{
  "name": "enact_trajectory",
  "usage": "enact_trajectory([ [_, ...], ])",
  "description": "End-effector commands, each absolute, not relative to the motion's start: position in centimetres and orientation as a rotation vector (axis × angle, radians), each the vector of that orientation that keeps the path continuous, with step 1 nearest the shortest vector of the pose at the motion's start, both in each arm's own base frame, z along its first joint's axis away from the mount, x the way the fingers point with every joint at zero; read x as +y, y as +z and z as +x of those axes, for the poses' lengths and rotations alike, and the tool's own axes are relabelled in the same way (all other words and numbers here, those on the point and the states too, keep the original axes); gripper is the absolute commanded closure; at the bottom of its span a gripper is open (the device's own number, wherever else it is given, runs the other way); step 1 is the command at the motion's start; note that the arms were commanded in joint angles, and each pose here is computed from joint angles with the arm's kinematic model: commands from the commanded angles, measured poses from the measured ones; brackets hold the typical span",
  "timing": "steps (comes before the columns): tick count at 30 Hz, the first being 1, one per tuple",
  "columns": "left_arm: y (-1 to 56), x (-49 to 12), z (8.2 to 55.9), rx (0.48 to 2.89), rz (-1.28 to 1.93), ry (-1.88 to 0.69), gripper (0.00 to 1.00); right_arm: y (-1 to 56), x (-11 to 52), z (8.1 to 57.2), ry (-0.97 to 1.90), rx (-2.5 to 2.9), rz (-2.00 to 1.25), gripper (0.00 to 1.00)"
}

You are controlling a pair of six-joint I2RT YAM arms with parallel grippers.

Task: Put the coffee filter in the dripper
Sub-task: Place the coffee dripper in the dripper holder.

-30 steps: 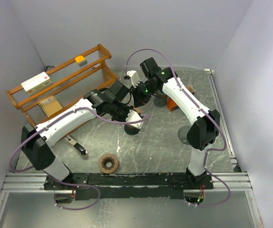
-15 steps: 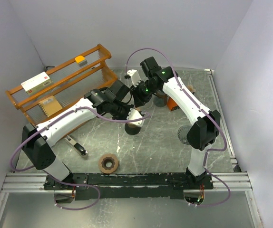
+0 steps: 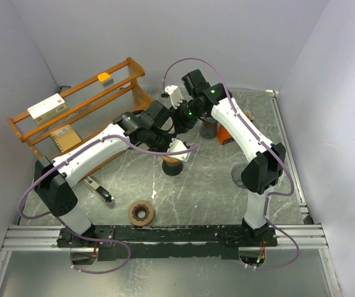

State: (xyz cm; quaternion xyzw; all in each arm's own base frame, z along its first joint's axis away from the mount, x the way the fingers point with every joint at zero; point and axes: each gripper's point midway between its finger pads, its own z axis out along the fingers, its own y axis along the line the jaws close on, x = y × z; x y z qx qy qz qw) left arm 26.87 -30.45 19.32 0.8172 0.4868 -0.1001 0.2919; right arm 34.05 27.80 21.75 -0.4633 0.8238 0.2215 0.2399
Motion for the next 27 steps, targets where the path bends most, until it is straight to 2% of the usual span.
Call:
enact_trajectory([
  [1, 20.0, -30.9, 26.7, 1.257, 2.198, -0.274, 0.73, 21.2, 27.7, 34.6, 0.590, 2.269, -1.263, 0.76],
  [6, 20.0, -31.3, 26.4, 1.237, 2.215, -0.286, 0.77, 21.1, 27.3, 34.0, 0.583, 2.272, -1.270, 0.79],
  [11, 19.9, -31.6, 25.6, 1.210, 2.258, -0.286, 0.81, 21.6, 27.0, 34.0, 0.560, 2.260, -1.261, 0.70],
  [14, 19.7, -31.6, 25.6, 1.214, 2.265, -0.270, 0.81, 21.4, 27.1, 34.2, 0.559, 2.262, -1.265, 0.70],
  [21, 19.1, -31.3, 25.6, 1.242, 2.267, -0.267, 0.82, 21.0, 27.2, 34.5, 0.555, 2.267, -1.266, 0.76],
  [27, 18.3, -31.0, 25.3, 1.273, 2.262, -0.269, 0.84, 20.7, 27.4, 34.2, 0.536, 2.265, -1.286, 0.86],
])
